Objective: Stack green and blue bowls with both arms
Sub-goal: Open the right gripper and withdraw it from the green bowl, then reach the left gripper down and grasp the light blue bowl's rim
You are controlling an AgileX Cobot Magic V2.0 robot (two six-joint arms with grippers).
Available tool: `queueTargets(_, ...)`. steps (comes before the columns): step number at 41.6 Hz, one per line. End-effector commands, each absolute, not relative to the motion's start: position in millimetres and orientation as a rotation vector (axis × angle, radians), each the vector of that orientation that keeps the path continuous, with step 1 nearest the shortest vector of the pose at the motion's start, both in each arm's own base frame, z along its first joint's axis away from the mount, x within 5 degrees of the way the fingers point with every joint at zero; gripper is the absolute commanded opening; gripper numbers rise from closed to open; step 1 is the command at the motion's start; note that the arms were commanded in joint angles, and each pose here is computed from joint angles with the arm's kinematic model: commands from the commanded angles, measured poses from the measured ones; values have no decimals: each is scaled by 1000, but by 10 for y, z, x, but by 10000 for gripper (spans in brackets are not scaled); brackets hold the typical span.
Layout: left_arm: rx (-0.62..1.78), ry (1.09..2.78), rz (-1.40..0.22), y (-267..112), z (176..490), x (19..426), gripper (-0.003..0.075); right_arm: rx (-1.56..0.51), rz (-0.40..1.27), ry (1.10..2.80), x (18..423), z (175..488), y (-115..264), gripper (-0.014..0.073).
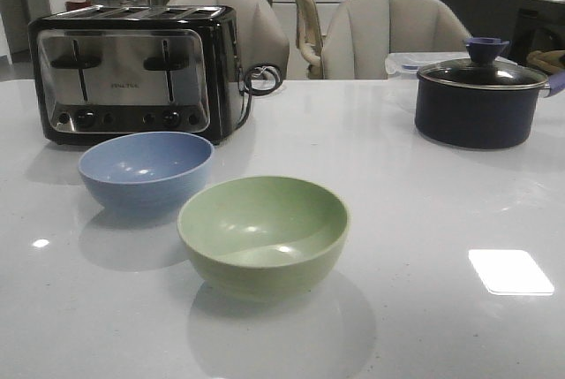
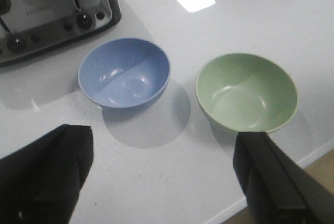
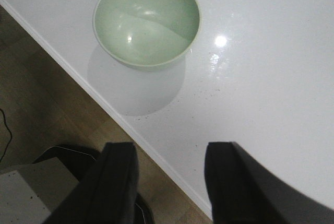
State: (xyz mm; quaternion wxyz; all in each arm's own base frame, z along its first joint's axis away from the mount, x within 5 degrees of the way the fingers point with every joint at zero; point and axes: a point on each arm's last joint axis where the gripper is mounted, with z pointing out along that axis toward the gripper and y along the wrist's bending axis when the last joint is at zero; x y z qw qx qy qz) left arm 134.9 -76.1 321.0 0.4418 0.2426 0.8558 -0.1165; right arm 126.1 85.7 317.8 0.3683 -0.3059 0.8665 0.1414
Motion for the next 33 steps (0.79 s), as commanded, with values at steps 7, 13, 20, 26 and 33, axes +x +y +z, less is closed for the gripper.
queueTargets(7,503,2281,-221,-850,3313,1997,601,-750,379,2131,1288,3322,870,423)
queueTargets(13,336,2454,-246,-786,3130,2514,601,-750,379,2131,1288,3322,870,423)
queueTargets(20,227,2523,-244,-717,2938,3032,601,-750,379,2131,1288,3322,870,423)
queueTargets(26,211,2536,-235,-766,2762,3426,600,-750,379,2131,1288,3322,870,423)
queueTargets(33,209,2570,-230,-843,2491,3787,600,-750,379,2131,1288,3322,870,423)
